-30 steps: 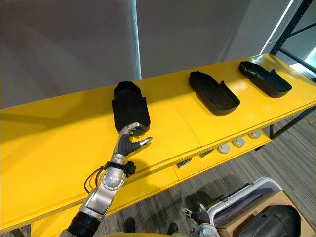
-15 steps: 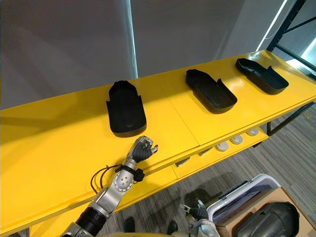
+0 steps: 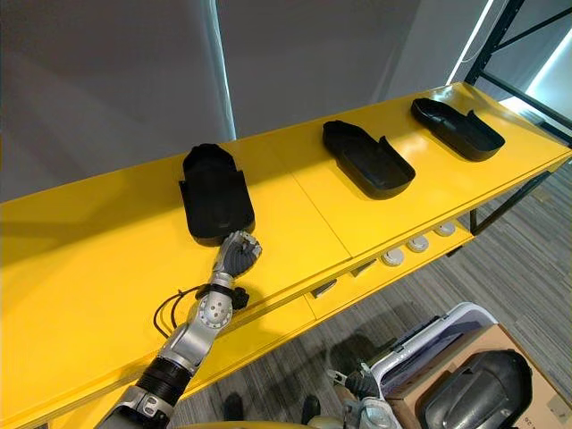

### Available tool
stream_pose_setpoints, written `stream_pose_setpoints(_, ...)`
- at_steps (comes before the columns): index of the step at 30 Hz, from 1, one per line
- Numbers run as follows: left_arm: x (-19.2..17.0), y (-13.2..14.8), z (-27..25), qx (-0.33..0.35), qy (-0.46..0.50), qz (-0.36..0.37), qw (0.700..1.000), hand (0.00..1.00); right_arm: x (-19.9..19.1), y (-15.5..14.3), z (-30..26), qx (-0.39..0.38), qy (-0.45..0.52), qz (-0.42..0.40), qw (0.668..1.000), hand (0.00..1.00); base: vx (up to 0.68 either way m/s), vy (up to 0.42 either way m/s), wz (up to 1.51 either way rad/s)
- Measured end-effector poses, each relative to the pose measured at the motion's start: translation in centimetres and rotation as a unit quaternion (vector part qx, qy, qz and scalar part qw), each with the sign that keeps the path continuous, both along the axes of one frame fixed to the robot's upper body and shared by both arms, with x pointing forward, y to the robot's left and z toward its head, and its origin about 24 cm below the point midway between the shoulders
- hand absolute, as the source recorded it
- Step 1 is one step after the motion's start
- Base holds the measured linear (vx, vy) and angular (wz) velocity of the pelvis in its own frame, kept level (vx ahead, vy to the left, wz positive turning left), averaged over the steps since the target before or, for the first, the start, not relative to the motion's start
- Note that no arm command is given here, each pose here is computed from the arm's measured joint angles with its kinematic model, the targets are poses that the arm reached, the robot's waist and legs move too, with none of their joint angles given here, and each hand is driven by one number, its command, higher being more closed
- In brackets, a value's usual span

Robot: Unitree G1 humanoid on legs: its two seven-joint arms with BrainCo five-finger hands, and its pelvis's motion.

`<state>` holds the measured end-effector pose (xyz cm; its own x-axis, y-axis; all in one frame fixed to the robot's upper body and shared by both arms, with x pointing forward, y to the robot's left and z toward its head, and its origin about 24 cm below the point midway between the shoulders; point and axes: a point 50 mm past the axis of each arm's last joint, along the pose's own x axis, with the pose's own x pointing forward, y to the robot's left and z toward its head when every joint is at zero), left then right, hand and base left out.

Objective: Walk over and take plastic housings, then place them on the shelf

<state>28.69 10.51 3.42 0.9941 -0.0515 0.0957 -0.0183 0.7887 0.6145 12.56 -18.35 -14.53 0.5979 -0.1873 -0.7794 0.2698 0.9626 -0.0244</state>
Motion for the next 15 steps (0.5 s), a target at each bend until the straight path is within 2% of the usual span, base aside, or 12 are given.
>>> stream_pose_setpoints(15, 0.6, 1.4, 0.3, 0.007, -0.006, 0.032, 0.999, 1.0, 0.1, -0.3, 0.1, -0.004, -0.001, -0.001, 1.0, 0.0, -0.01, -0.001, -0.04)
